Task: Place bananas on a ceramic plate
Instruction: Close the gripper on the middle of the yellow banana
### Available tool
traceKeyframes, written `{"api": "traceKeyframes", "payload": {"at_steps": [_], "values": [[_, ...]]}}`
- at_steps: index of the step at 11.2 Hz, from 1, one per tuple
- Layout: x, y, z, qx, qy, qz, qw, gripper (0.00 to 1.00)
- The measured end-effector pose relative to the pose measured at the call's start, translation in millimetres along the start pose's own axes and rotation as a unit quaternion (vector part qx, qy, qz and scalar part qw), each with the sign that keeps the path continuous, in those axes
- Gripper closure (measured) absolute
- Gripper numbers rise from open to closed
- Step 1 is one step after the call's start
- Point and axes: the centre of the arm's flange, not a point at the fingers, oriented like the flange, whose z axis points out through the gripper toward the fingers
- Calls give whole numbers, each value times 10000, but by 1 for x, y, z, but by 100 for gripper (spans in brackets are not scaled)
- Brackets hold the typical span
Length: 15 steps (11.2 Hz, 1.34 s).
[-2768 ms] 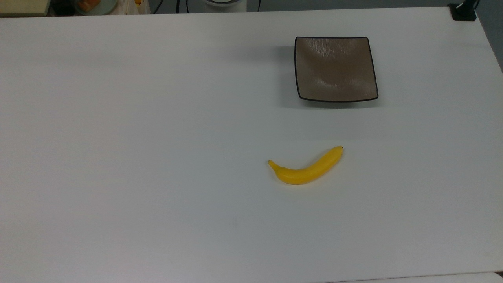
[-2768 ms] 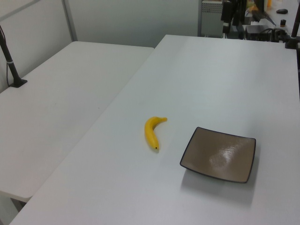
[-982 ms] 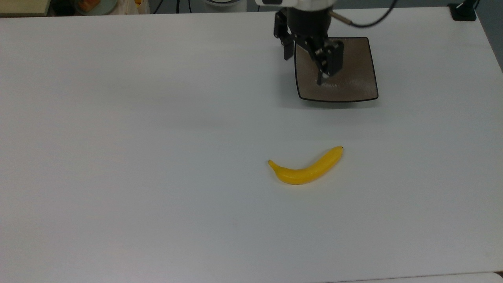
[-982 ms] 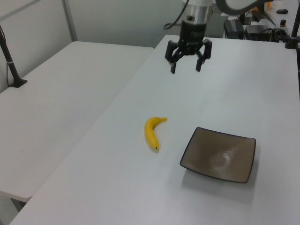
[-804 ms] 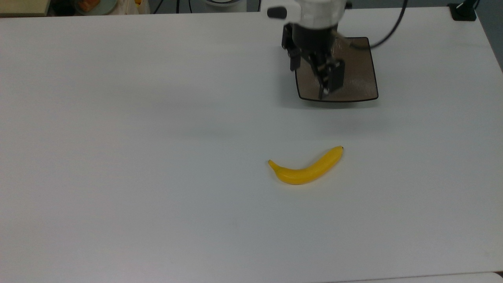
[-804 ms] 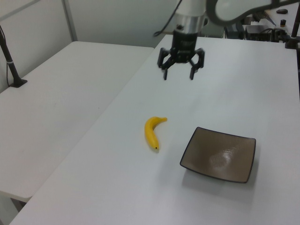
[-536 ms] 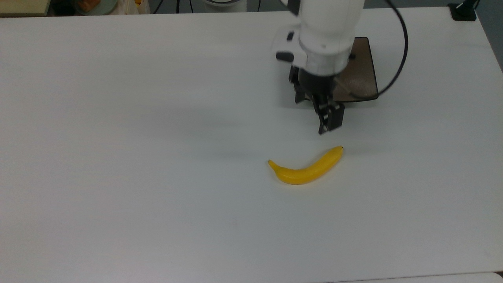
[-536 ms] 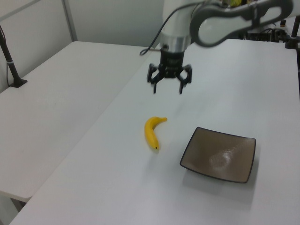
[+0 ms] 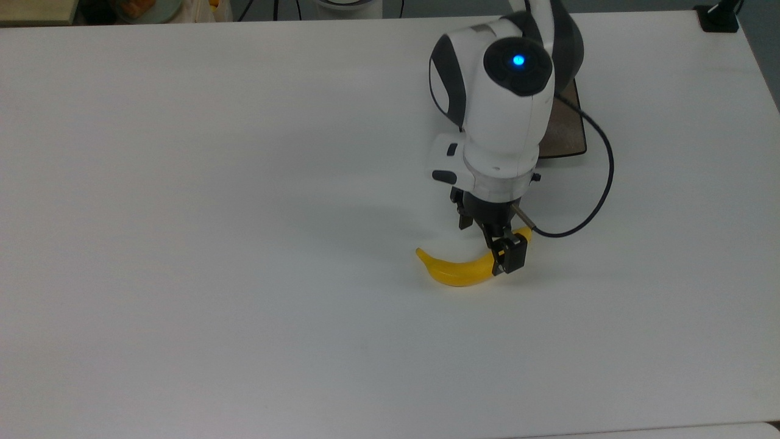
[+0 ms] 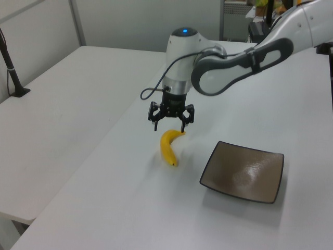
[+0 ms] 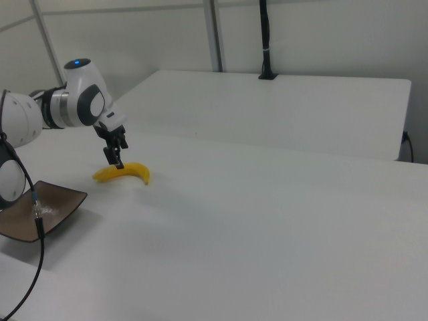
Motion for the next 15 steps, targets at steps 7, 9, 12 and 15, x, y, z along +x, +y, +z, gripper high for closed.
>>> {"api": "traceKeyframes", "payload": {"at_steps": [7,9,12,15], "values": [[-3,0,52,105,249,-209,9994,4],[-5,1,55,85,315,-283,9991,14],[-5,-1,53,103,325,-300,9990,30],[-5,-2,52,123,333,-305,9989,68]]}}
